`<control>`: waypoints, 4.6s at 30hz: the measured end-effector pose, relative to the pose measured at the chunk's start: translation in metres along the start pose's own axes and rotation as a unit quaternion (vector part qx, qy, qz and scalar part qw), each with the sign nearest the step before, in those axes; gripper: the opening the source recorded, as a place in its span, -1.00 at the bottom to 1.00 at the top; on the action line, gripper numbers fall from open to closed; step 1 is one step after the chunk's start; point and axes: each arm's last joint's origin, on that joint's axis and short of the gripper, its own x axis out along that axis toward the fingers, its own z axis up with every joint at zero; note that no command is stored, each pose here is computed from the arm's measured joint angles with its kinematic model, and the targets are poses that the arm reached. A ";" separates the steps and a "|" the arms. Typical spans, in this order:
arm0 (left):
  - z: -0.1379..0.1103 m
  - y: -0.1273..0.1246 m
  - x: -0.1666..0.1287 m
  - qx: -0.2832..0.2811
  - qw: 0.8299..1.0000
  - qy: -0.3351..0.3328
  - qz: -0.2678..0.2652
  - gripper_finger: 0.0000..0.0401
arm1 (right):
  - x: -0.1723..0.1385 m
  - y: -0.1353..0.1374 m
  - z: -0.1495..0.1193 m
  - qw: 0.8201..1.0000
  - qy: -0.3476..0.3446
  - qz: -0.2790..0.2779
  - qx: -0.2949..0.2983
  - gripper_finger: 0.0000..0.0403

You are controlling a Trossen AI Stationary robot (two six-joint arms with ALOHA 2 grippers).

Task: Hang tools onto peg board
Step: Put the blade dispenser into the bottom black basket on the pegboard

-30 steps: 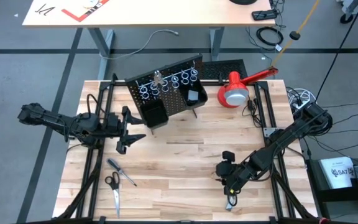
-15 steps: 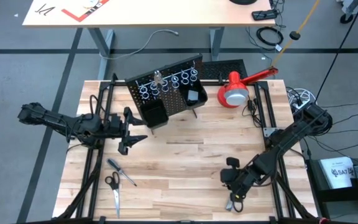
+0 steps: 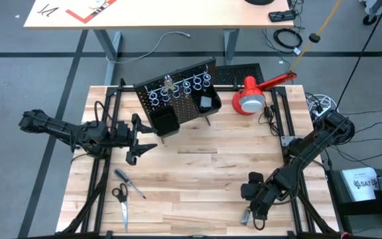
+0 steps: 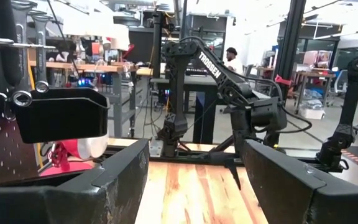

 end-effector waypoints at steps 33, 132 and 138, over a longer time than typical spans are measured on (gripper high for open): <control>-0.002 0.001 0.000 0.002 1.000 0.009 0.003 0.34 | 0.063 0.037 -0.009 0.893 0.069 -0.028 -0.445 0.26; 0.020 -0.008 -0.003 0.005 0.988 -0.101 -0.118 0.34 | -0.083 -0.108 0.291 0.708 -0.302 -0.445 -0.458 -0.43; 0.019 -0.008 -0.003 0.011 0.988 -0.096 -0.118 0.34 | -0.090 -0.103 0.295 0.682 -0.325 -0.465 -0.461 -0.05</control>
